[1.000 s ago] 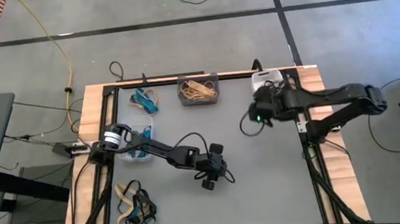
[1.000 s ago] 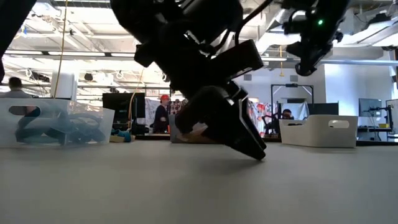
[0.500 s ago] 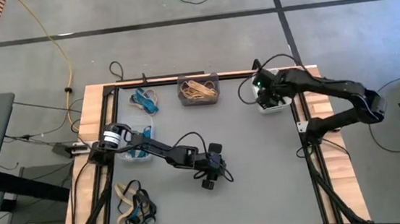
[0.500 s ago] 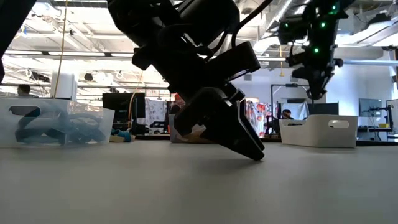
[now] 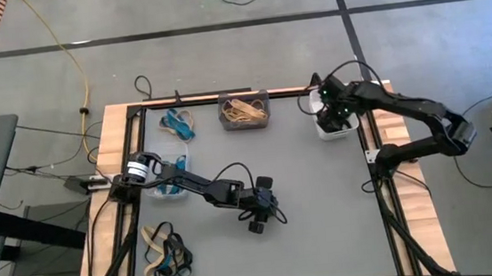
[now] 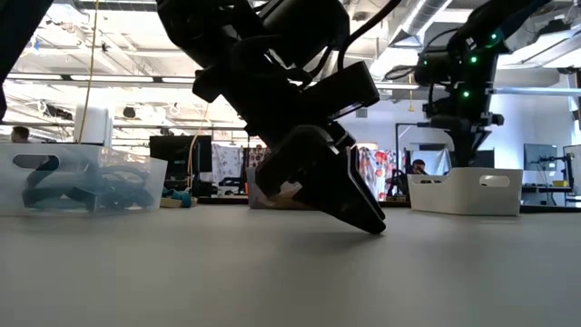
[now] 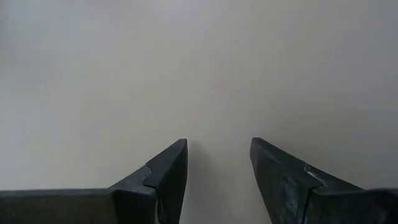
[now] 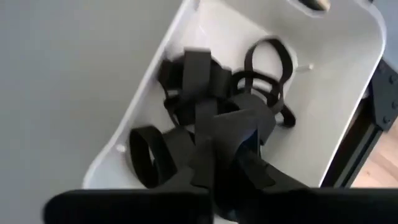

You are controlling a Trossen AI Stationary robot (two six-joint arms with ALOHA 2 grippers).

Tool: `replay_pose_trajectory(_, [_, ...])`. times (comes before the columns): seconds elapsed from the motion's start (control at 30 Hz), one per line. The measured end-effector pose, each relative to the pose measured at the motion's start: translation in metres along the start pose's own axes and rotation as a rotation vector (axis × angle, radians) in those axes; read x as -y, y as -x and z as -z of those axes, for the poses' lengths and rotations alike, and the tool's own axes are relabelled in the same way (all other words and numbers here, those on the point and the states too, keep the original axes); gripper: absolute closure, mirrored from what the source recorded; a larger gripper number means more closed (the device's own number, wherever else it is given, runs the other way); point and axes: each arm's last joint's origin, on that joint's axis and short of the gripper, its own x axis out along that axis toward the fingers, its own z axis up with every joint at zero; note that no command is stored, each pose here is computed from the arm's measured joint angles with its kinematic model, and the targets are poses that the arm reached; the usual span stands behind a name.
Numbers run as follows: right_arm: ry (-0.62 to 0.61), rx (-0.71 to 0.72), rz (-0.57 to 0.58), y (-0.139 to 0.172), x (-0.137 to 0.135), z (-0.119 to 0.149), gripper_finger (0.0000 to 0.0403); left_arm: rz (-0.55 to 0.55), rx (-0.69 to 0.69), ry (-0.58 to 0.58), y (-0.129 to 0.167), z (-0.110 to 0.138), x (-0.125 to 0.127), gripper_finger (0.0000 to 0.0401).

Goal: Sort rubber bands into baskets
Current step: Put the black rubber band into the white bin

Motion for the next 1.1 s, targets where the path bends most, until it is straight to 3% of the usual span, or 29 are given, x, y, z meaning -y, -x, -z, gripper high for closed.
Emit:
replay_pose_trajectory(0.33, [-0.014,0.012,0.001,-0.004,0.001,0.002,0.0203,0.008,0.0,0.01,0.0,0.0,0.0,0.0232])
replay_pose_trajectory(0.5, [-0.035,0.057,-0.004,-0.002,0.0,-0.001,0.0155,0.012,-0.001,0.01,0.0,0.0,0.0,0.0232])
replay_pose_trajectory(0.7, [-0.053,0.164,-0.068,0.01,-0.009,-0.004,0.0148,0.013,-0.002,0.01,0.0,0.001,0.001,0.0232])
replay_pose_trajectory(1.1, [0.129,0.461,-0.315,0.059,-0.075,0.009,0.0147,0.01,-0.004,0.022,-0.001,0.002,-0.004,0.0232])
